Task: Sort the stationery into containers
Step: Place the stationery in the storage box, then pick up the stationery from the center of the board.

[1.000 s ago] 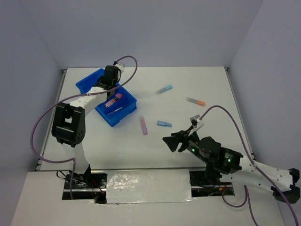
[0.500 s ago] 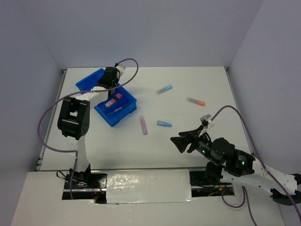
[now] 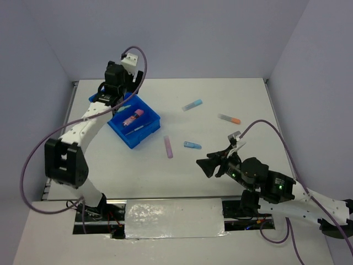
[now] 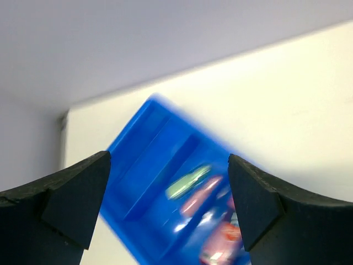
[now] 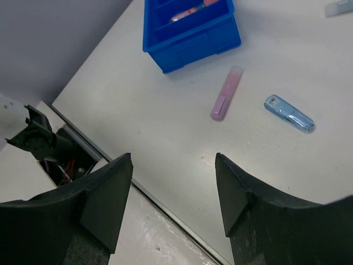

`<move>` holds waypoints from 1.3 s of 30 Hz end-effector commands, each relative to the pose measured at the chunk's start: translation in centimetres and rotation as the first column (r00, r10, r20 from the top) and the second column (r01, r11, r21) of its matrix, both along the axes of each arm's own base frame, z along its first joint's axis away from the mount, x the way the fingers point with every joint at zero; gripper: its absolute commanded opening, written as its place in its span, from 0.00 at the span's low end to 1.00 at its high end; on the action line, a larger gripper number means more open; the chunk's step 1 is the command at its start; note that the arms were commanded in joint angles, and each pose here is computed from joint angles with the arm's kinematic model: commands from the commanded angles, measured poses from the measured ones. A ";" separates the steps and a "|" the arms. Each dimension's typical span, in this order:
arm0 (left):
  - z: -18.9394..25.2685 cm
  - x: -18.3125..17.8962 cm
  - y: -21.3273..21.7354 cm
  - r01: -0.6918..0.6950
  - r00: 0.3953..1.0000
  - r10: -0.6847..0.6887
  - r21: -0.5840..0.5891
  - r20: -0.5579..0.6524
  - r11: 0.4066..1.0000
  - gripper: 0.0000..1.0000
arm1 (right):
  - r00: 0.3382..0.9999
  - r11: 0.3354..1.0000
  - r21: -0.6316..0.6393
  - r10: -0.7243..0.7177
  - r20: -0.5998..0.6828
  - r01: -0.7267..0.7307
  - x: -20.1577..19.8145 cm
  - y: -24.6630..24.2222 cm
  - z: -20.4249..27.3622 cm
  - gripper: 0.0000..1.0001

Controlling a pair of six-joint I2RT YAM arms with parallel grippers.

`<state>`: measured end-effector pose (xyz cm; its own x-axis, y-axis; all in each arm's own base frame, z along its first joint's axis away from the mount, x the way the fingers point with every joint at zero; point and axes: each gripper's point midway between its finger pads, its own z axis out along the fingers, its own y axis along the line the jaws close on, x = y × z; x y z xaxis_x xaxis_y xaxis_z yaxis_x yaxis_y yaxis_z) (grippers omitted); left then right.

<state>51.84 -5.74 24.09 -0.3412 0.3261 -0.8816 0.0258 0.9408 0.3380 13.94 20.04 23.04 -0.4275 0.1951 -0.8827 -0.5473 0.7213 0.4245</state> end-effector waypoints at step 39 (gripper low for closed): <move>-20.1 -19.1 -32.2 0.956 0.021 -0.862 -0.242 -0.506 0.165 0.80 | 0.994 0.981 0.164 0.103 0.035 -0.107 -2.9 -1.9 8.2 0.69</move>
